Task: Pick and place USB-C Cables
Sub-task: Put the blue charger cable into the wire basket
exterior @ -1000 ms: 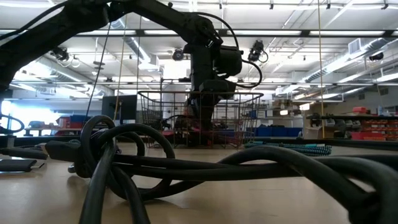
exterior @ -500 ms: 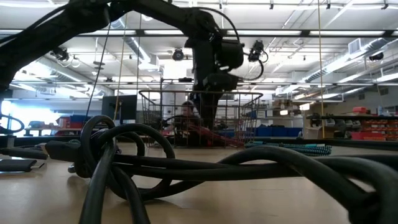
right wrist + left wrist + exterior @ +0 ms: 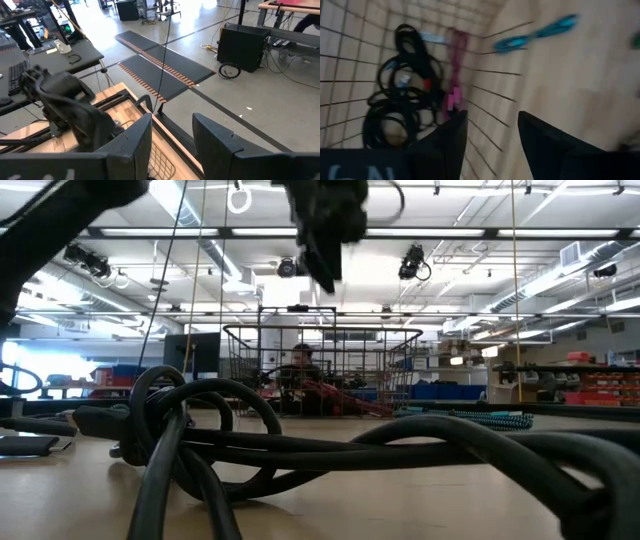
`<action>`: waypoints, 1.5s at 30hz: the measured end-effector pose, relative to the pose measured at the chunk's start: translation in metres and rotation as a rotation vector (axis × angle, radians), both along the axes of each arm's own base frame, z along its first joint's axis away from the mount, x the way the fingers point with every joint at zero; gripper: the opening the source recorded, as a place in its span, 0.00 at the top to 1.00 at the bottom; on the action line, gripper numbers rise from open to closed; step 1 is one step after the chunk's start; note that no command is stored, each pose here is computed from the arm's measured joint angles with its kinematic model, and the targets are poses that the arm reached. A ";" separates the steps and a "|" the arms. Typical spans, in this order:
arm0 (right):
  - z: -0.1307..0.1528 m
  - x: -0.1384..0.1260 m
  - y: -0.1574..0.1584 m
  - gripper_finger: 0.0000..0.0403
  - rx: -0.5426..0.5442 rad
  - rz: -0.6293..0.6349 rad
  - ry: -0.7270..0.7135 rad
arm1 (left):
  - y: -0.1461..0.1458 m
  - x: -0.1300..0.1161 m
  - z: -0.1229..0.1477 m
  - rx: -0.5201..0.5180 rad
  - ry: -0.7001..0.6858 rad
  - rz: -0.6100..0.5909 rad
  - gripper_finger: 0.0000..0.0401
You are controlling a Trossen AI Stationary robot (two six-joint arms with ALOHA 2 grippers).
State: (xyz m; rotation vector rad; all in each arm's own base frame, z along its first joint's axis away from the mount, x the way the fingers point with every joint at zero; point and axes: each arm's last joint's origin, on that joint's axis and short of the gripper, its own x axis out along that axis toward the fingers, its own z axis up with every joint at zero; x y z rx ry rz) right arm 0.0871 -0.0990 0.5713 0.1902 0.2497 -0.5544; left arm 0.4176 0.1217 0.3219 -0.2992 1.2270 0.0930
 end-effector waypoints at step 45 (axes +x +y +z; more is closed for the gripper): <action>-0.171 0.110 0.082 0.70 0.771 0.224 0.724 | -0.145 -0.170 0.191 -0.021 -0.545 -0.155 0.57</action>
